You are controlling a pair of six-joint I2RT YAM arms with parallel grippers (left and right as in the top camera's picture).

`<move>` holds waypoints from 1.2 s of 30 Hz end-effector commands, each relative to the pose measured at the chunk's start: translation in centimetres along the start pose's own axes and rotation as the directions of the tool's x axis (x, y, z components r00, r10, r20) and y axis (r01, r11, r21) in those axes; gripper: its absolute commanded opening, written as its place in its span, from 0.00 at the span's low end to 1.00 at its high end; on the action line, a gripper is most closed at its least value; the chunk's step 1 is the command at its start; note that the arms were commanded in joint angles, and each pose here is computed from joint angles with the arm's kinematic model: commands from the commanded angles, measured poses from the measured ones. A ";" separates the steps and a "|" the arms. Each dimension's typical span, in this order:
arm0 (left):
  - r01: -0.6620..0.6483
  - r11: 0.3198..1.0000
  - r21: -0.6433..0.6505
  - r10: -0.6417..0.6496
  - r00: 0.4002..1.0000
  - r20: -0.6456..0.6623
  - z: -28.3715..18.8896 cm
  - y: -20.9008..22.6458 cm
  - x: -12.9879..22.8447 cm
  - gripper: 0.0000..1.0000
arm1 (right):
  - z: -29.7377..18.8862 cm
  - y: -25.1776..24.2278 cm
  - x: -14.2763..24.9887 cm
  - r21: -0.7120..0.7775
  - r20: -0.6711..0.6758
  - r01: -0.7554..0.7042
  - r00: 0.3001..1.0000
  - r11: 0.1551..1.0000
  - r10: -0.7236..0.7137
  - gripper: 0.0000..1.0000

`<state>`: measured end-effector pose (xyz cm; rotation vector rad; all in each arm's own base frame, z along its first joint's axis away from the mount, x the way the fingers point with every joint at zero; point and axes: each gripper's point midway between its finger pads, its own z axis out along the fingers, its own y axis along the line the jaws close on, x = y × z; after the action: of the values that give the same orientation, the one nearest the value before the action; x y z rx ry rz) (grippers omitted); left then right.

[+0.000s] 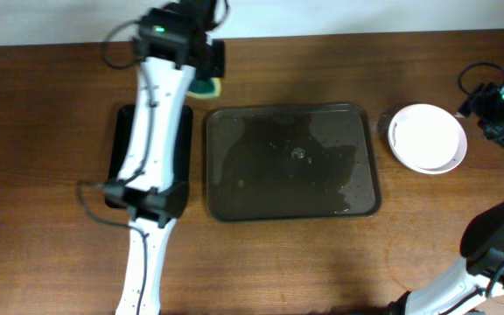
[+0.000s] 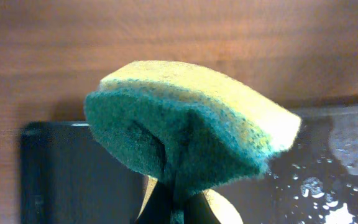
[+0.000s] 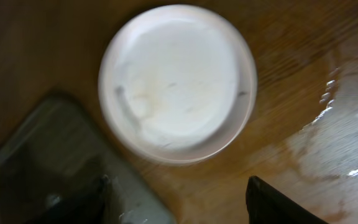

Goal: Clean dirty plates on tray and stack at the side
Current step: 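Place the sponge back in the black tray with left gripper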

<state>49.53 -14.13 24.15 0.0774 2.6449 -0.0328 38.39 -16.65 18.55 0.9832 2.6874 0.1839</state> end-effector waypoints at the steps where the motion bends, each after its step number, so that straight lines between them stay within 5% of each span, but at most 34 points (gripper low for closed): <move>1: 0.012 0.999 -0.037 -0.010 0.998 0.055 -7.6 4.2 0.4 0.00 | -2.1 4.4 1.6 -0.045 0.018 0.117 0.993 0.992 -0.117 0.80; 3: 0.055 0.984 -0.170 -0.072 0.992 -0.099 -7.6 9.4 4.8 0.00 | -1.5 6.9 3.1 -0.054 -0.002 0.203 0.979 0.978 -0.203 0.99; 6: 0.026 0.989 -0.144 -0.070 0.948 -0.310 -1.2 13.5 9.5 0.00 | -1.2 9.6 4.5 -0.028 0.000 0.293 0.956 0.956 -0.293 0.99; 10: 0.038 0.991 -0.128 -0.078 0.943 -0.323 10.9 15.0 14.5 0.00 | -0.3 11.2 6.3 0.005 -0.025 0.363 0.932 0.932 -0.363 0.99; 13: 0.029 0.992 -0.122 -0.071 0.934 -0.351 14.5 14.6 18.6 0.00 | -0.2 11.2 6.5 0.007 -0.034 0.363 0.931 0.932 -0.362 0.99; 14: 0.030 0.992 -0.123 -0.073 0.931 -0.358 15.0 14.6 19.4 0.26 | -0.1 11.1 6.5 0.008 -0.039 0.362 0.931 0.932 -0.362 0.99; 15: 0.030 0.992 -0.123 -0.072 0.932 -0.355 15.0 14.5 19.3 0.81 | -0.1 11.1 6.5 0.008 -0.039 0.362 0.931 0.932 -0.362 0.99; 16: 0.038 0.992 -0.124 -0.079 0.935 -0.346 14.7 14.4 18.6 1.00 | -0.1 11.1 6.5 0.007 -0.039 0.362 0.931 0.932 -0.362 0.99; 18: 0.055 0.990 -0.128 -0.091 0.949 -0.301 11.5 14.3 15.1 1.00 | -0.5 11.3 6.6 -0.008 -0.032 0.362 0.932 0.932 -0.362 0.99; 21: 0.056 0.994 -0.098 -0.063 0.996 -0.069 0.3 12.9 6.2 1.00 | -4.3 11.5 7.0 -0.028 0.050 0.369 0.929 0.929 -0.367 0.99; 24: 0.026 0.998 -0.065 -0.019 0.994 0.106 -7.7 10.6 3.3 1.00 | -10.6 10.1 9.6 -0.039 0.126 0.400 0.911 0.916 -0.392 0.99; 29: 0.026 0.998 -0.063 -0.018 0.992 0.122 -8.6 10.6 3.3 1.00 | -21.0 6.5 19.8 -0.172 0.228 0.420 0.897 0.891 -0.379 0.99; 36: 0.027 0.998 -0.063 -0.019 0.992 0.122 -8.6 10.6 3.3 0.99 | -25.0 3.4 21.3 -0.088 0.424 0.435 0.831 0.896 -0.361 0.99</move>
<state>43.12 -3.21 30.01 0.0405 2.5232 0.0446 17.44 0.05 38.67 0.3330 2.3887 0.1943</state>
